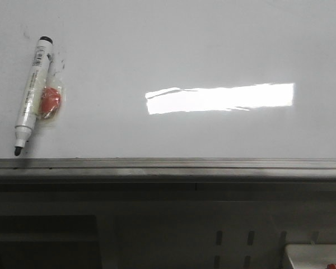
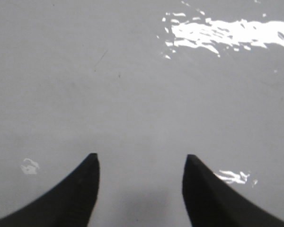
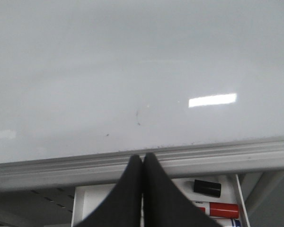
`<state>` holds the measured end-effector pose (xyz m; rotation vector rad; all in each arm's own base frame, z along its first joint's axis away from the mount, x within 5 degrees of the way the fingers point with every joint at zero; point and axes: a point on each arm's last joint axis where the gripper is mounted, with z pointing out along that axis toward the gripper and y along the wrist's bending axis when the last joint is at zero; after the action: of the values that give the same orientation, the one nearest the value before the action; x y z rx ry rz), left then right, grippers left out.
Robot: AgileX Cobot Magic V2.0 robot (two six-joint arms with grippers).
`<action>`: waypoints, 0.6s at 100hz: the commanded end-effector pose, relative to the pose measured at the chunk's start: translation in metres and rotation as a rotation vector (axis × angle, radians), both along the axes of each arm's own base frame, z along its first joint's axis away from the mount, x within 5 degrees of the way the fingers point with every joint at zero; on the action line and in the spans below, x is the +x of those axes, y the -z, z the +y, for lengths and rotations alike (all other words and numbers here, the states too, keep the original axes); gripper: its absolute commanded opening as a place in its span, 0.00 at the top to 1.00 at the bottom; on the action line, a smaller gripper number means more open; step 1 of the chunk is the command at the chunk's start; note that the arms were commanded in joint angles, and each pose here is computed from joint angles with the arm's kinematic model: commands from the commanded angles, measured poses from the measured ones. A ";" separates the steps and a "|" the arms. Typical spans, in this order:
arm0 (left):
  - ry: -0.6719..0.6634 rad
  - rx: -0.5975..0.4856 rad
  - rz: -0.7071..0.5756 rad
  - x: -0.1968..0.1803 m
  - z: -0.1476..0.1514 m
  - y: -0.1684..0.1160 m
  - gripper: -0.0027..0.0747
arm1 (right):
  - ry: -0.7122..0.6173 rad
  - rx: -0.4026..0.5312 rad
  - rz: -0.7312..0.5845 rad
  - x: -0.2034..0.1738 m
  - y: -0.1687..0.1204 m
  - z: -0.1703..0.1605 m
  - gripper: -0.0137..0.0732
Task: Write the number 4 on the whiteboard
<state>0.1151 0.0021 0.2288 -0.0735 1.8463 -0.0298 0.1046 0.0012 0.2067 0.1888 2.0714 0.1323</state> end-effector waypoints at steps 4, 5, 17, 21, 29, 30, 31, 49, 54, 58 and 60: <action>-0.003 -0.036 -0.140 0.013 -0.001 -0.020 0.36 | 0.004 -0.011 -0.111 0.008 -0.017 -0.001 0.92; 0.000 -0.036 -0.141 0.014 -0.001 -0.021 0.36 | 0.004 -0.011 -0.110 0.008 -0.017 -0.001 0.92; 0.131 0.002 -0.160 0.019 -0.017 -0.028 0.44 | 0.005 -0.011 -0.113 0.008 -0.018 -0.001 0.92; 0.203 0.019 -0.166 0.019 -0.026 -0.030 0.45 | 0.005 -0.012 -0.115 0.008 -0.018 -0.001 0.92; 0.343 0.010 -0.174 0.016 -0.046 -0.033 0.46 | 0.005 -0.012 -0.115 0.008 -0.018 -0.001 0.92; 0.354 0.007 -0.175 0.016 -0.047 -0.033 0.46 | 0.005 -0.012 -0.115 0.008 -0.018 -0.001 0.92; 0.364 0.002 -0.176 0.016 -0.049 -0.033 0.46 | 0.005 -0.012 -0.115 0.008 -0.018 -0.001 0.92; 0.548 -0.104 -0.118 0.011 -0.081 -0.027 0.46 | 0.005 -0.012 -0.115 0.008 -0.018 -0.001 0.92; 0.576 -0.105 -0.094 0.012 -0.087 -0.023 0.46 | 0.005 -0.012 -0.115 0.008 -0.018 -0.001 0.92; 0.585 -0.118 -0.074 0.013 -0.091 -0.020 0.46 | 0.005 -0.012 -0.115 0.008 -0.018 -0.001 0.92; 0.590 -0.124 -0.069 0.014 -0.093 -0.019 0.46 | 0.005 -0.012 -0.115 0.008 -0.018 -0.001 0.92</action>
<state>0.1228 -0.0799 0.2337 0.4164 1.8209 -0.4787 0.1054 0.0011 0.2077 0.1886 2.0583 0.1318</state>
